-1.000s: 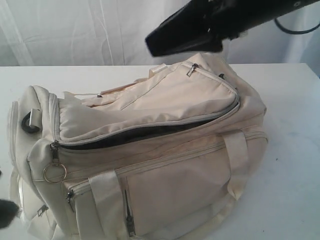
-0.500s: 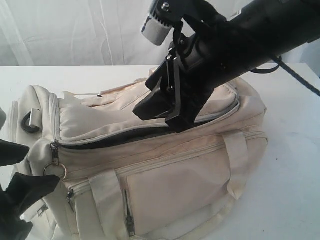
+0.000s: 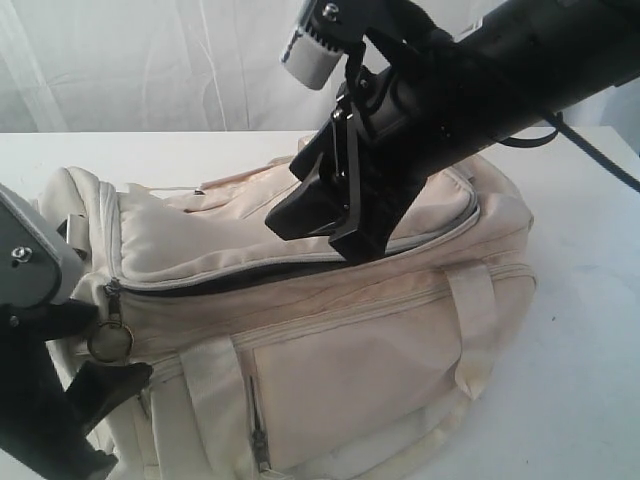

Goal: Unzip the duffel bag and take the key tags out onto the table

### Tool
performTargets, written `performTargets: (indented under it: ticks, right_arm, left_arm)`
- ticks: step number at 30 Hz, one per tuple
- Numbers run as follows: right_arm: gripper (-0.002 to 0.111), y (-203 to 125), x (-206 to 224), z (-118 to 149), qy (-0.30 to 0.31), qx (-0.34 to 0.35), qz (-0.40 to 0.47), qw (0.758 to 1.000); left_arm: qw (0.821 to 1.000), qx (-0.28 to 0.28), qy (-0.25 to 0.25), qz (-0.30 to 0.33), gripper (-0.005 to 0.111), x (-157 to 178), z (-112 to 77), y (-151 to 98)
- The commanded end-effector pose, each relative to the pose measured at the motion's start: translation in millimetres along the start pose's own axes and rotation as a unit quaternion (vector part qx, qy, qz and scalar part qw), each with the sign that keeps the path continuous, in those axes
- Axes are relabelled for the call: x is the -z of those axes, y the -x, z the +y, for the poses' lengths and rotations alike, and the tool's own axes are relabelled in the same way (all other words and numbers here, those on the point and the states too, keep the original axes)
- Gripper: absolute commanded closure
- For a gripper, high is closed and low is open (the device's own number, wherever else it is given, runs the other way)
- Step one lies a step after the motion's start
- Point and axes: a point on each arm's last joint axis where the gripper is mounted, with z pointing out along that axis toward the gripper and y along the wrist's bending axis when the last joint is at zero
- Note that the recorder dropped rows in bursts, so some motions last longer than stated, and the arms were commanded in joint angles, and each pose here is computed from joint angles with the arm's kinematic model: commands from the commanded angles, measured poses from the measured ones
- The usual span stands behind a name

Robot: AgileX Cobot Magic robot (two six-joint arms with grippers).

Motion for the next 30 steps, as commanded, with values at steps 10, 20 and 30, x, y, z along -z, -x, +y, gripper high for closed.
performTargets:
  ticks: [10, 20, 30]
  right_arm:
    - [0.054, 0.1, 1.5, 1.9, 0.001, -0.006, -0.004, 1.0]
    - [0.054, 0.1, 1.5, 1.9, 0.001, -0.006, -0.004, 1.0]
    - [0.054, -2.2, 0.3, 4.8, 0.017, -0.006, 0.0, 1.0]
  left_arm:
    - [0.999, 0.01, 0.024, -0.024, 0.08, -5.0, 2.6, 4.3]
    - [0.999, 0.019, 0.014, -0.048, 0.107, 3.0, 4.1, 6.3]
    - [0.995, 0.043, 0.012, -0.087, 0.107, 23.3, 12.7, 5.7]
